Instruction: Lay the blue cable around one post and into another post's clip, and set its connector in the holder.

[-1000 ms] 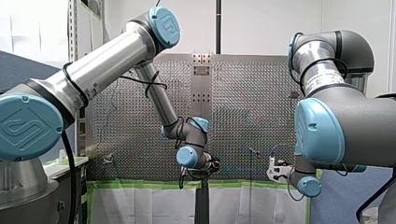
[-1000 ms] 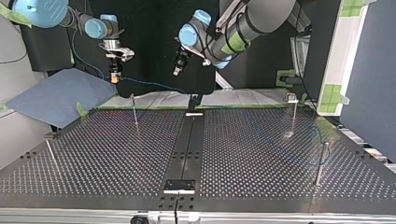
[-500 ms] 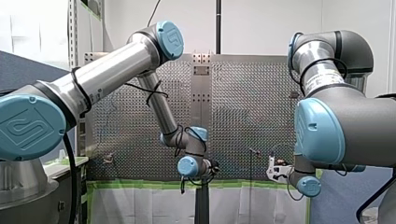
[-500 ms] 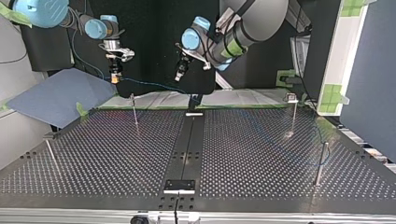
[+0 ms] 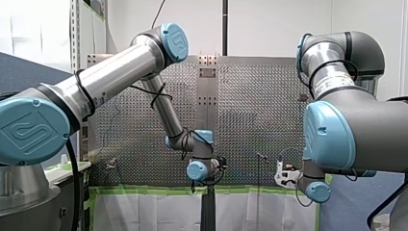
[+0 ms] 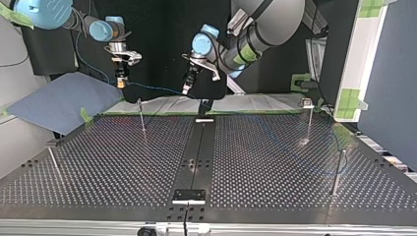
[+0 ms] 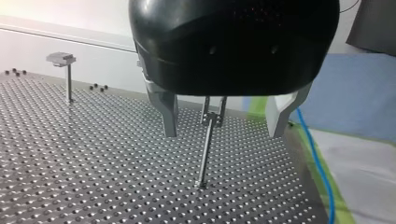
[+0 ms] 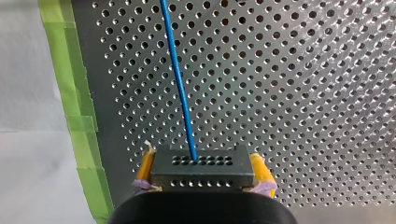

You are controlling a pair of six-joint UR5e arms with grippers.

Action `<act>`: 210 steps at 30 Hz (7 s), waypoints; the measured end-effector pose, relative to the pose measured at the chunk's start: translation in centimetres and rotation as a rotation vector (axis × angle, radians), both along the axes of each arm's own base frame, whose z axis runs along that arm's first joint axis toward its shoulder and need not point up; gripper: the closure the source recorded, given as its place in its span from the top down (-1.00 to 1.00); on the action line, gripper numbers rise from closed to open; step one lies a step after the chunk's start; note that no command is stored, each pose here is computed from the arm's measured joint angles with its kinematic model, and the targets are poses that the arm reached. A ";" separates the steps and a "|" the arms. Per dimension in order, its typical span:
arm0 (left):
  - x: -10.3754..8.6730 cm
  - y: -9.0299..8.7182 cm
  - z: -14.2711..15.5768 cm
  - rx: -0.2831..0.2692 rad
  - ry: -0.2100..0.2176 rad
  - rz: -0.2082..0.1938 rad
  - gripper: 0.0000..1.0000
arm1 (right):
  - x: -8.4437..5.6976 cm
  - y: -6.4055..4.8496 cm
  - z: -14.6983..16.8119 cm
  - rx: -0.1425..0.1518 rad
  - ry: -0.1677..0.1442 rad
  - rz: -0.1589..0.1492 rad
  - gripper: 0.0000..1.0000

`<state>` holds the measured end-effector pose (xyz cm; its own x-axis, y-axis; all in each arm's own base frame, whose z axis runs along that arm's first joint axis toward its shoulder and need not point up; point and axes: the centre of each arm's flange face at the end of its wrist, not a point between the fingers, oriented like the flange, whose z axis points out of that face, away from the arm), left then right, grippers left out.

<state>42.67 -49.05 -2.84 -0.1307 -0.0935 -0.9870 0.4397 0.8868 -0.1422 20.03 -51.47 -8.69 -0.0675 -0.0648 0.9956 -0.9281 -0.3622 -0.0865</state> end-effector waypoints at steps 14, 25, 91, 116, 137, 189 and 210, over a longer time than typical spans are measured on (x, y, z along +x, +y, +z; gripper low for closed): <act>0.1 0.5 -2.8 0.048 0.043 0.004 0.86 | 0.2 0.1 0.0 0.003 -0.005 0.004 -1.00; -0.5 0.6 -6.7 0.092 0.093 0.002 0.86 | 0.2 0.1 0.0 0.007 -0.006 0.010 -1.00; 5.7 -2.0 -6.3 0.231 0.013 0.109 -0.18 | 0.7 0.0 0.1 -0.002 -0.011 0.018 -1.00; 5.7 -2.1 -6.3 0.248 0.022 0.081 -0.73 | 0.5 -0.3 0.2 -0.001 -0.015 0.013 -1.00; 5.2 -3.0 -6.1 0.251 0.013 0.030 -0.97 | 0.5 -0.3 0.2 -0.003 -0.018 0.014 -1.00; 2.1 -11.9 -1.8 0.206 -0.010 -0.082 -0.97 | -5.7 -4.4 1.3 -0.017 -0.028 -0.125 -1.00; 1.3 -14.4 -0.2 0.183 -0.002 -0.122 -0.97 | -6.9 -7.1 2.2 -0.020 -0.045 -0.133 -1.00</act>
